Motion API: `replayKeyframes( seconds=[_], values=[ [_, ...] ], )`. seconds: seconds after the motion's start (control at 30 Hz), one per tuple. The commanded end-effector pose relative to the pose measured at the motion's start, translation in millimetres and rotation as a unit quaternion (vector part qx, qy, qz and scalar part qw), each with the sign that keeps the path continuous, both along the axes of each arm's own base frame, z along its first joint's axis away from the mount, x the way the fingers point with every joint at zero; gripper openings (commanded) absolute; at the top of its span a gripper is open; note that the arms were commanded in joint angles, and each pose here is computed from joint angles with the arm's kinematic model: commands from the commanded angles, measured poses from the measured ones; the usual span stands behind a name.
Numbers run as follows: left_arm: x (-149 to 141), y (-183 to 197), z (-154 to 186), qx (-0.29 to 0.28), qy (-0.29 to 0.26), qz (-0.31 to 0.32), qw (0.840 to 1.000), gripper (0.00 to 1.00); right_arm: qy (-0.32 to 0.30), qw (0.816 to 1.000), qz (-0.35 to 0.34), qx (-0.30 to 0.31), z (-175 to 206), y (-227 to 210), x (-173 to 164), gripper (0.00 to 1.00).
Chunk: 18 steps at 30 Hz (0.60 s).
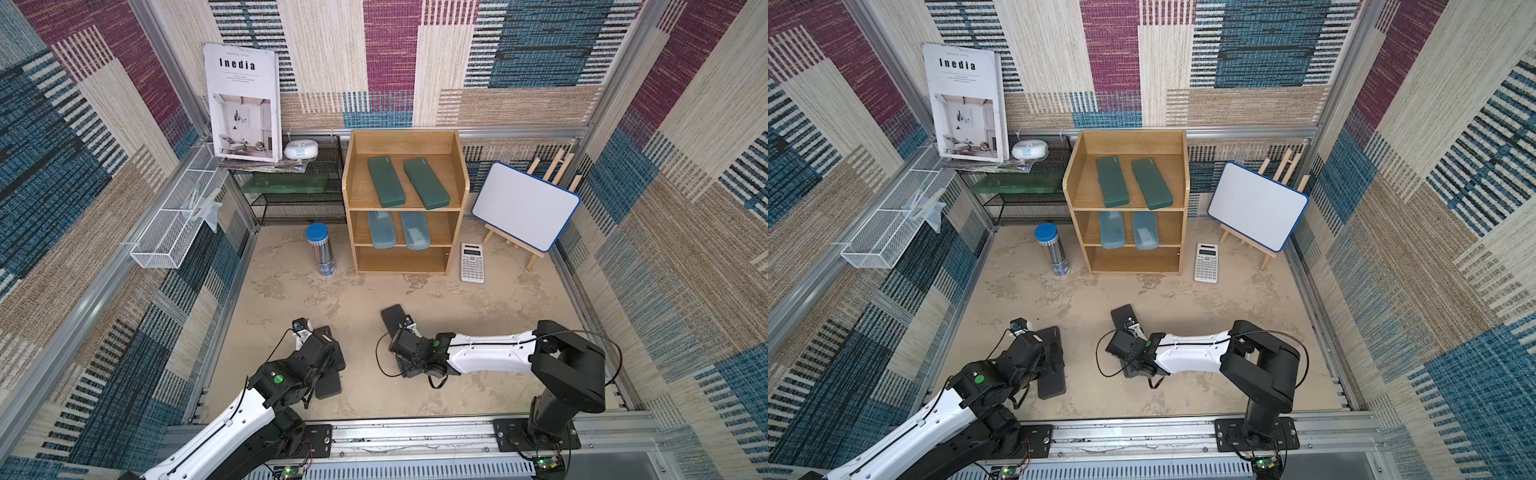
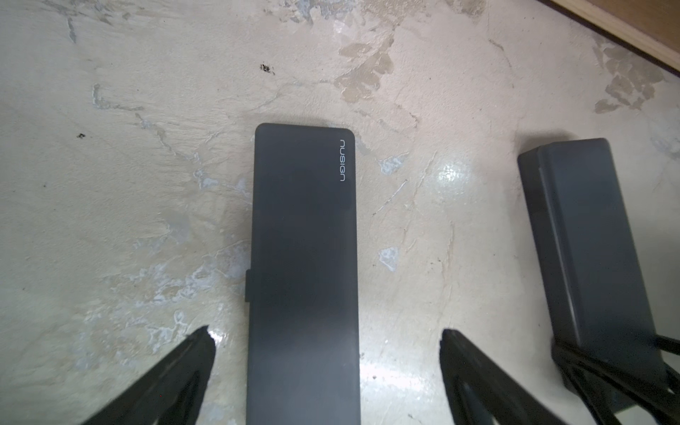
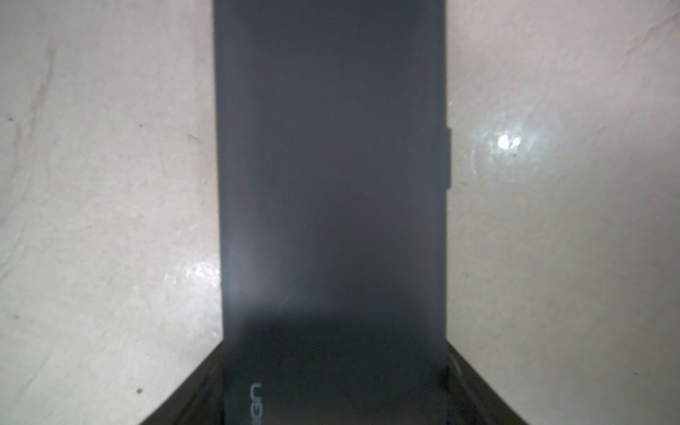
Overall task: Place the pencil cases on the shelf according to color
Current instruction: Pick up the pencil case from the center of the board, then place the pencil case on the shelf.
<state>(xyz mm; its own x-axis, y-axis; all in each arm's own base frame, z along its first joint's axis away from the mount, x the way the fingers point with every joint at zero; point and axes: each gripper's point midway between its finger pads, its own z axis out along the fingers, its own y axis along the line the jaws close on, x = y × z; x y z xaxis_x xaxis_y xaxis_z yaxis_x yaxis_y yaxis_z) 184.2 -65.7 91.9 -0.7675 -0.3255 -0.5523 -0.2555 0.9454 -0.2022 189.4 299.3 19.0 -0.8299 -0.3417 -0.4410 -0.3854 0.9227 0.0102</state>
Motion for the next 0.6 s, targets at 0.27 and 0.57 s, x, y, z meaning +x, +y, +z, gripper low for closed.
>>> replayKeyframes(
  seconds=[0.27, 0.57],
  values=[
    [10.6, -7.0, 7.9, 0.002, -0.012, -0.015, 1.0, 1.0, -0.085, 0.992, -0.085, 0.03, 64.7, -21.6, 38.8, 0.65],
    [17.4, -11.2, 12.9, 0.011, -0.012, -0.028, 0.999, 1.0, -0.096, 0.984, -0.146, 0.035, 60.9, -30.1, 120.7, 0.63]
  ],
)
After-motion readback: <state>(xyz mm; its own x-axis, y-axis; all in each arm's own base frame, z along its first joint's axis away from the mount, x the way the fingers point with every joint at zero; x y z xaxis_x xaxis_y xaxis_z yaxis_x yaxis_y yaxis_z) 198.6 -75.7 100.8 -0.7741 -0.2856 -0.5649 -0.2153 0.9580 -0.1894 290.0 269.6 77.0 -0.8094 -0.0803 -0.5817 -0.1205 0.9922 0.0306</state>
